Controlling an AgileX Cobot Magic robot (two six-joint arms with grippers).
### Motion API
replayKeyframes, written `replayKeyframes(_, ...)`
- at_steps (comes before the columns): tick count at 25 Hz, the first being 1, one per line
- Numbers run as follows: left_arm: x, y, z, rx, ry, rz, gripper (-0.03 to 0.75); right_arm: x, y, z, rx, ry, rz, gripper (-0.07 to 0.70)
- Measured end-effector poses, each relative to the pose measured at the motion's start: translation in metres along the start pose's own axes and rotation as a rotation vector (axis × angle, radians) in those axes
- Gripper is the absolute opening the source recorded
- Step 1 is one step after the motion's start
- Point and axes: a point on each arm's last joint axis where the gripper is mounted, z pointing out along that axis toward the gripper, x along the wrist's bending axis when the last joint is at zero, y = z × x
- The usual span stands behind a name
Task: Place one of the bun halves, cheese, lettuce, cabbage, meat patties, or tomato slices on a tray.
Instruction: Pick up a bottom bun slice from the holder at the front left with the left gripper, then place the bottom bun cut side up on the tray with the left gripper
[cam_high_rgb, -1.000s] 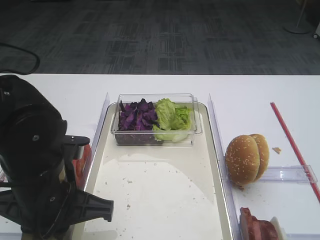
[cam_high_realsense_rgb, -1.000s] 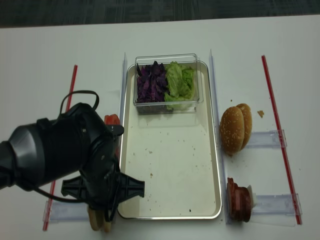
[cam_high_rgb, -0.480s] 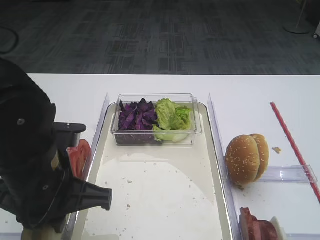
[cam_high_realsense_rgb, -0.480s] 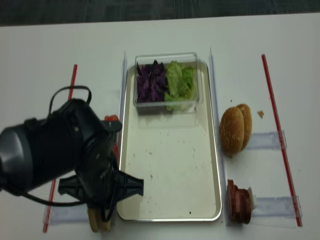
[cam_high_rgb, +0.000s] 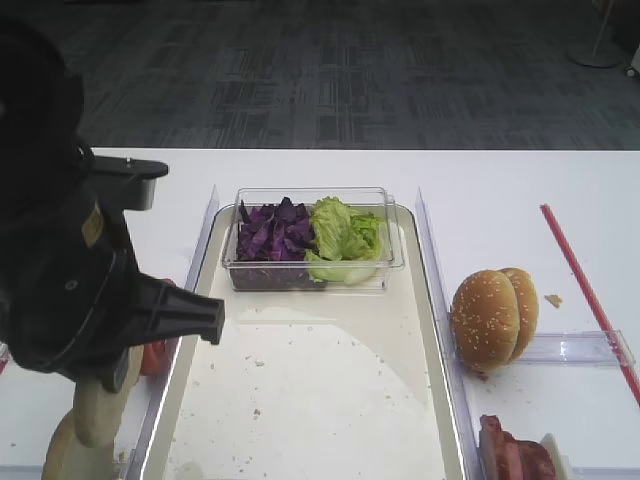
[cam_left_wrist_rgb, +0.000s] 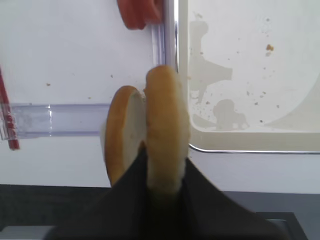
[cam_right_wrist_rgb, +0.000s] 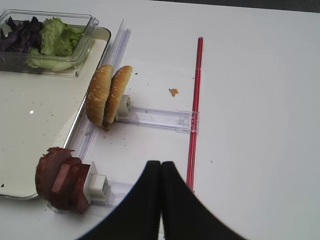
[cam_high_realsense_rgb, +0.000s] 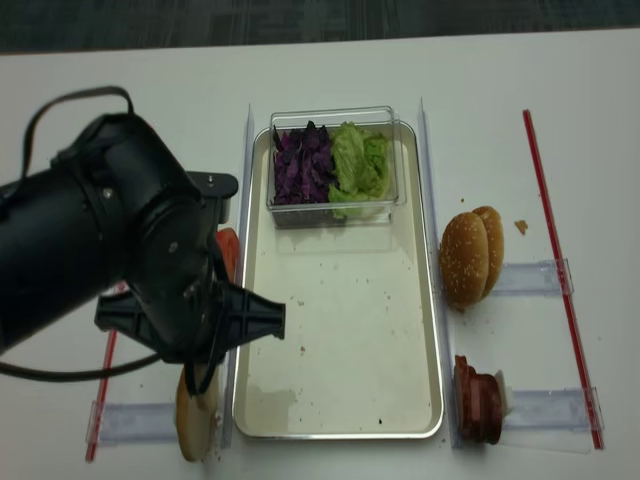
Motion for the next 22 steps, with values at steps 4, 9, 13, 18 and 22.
replayKeyframes(4, -0.001, 0.007, -0.019, -0.057, -0.031, 0.011, 0.048, 0.000, 0.000, 0.000, 0.000, 0.000, 0.002, 0.364)
replayKeyframes(9, -0.001, 0.012, -0.033, -0.102, -0.051, 0.030, 0.047, 0.000, 0.000, 0.000, 0.000, 0.000, 0.002, 0.364)
replayKeyframes(13, -0.002, 0.010, -0.034, -0.085, -0.074, 0.056, 0.047, 0.000, 0.000, 0.000, 0.000, 0.000, 0.002, 0.364)
replayKeyframes(18, -0.013, 0.008, -0.036, -0.066, -0.192, 0.086, 0.047, 0.000, 0.000, 0.000, 0.000, 0.000, 0.002, 0.364)
replayKeyframes(22, -0.022, 0.011, -0.038, -0.109, -0.301, 0.106, 0.046, 0.000, 0.000, 0.000, 0.000, 0.000, 0.002, 0.364)
